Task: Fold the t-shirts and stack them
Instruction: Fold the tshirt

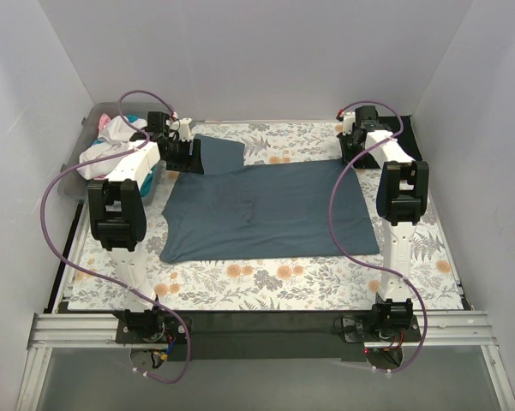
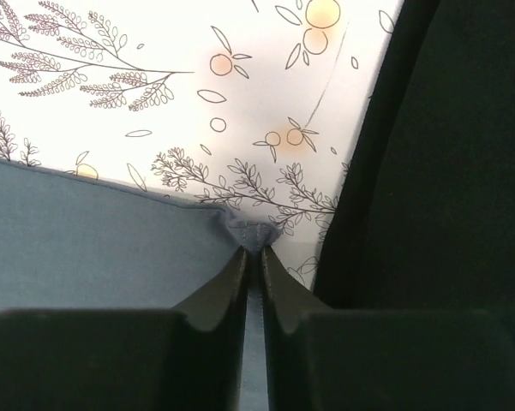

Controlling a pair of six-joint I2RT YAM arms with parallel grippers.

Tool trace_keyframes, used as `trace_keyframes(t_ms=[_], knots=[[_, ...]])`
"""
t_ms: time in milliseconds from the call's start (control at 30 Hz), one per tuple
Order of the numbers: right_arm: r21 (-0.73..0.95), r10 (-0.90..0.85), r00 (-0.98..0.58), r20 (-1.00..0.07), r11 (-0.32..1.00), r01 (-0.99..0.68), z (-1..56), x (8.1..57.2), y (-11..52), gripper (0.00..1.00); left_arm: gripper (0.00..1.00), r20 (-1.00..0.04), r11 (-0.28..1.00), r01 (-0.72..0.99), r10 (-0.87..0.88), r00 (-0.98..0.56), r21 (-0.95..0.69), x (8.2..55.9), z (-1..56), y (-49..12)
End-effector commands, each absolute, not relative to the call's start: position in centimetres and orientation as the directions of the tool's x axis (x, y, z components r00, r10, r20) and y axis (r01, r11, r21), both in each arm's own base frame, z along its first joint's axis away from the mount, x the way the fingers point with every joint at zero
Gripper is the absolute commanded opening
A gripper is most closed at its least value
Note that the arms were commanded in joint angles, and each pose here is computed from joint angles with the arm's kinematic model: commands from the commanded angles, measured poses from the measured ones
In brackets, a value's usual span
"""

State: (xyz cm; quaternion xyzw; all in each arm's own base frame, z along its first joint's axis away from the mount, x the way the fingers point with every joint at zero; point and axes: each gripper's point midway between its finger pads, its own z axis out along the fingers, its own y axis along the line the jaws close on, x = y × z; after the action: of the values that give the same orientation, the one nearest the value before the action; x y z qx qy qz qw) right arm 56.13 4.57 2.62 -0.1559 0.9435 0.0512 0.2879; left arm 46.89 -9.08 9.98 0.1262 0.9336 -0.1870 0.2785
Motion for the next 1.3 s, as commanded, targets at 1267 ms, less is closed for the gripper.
trace_keyframes(t_ms=[1267], knots=[[0.093, -0.121, -0.811, -0.572, 0.973, -0.210, 2.0, 57.2, 3.6, 0.45, 0.61, -0.603, 0.919, 0.297, 0.087, -0.793, -0.259, 49.7, 12.2, -8.5]])
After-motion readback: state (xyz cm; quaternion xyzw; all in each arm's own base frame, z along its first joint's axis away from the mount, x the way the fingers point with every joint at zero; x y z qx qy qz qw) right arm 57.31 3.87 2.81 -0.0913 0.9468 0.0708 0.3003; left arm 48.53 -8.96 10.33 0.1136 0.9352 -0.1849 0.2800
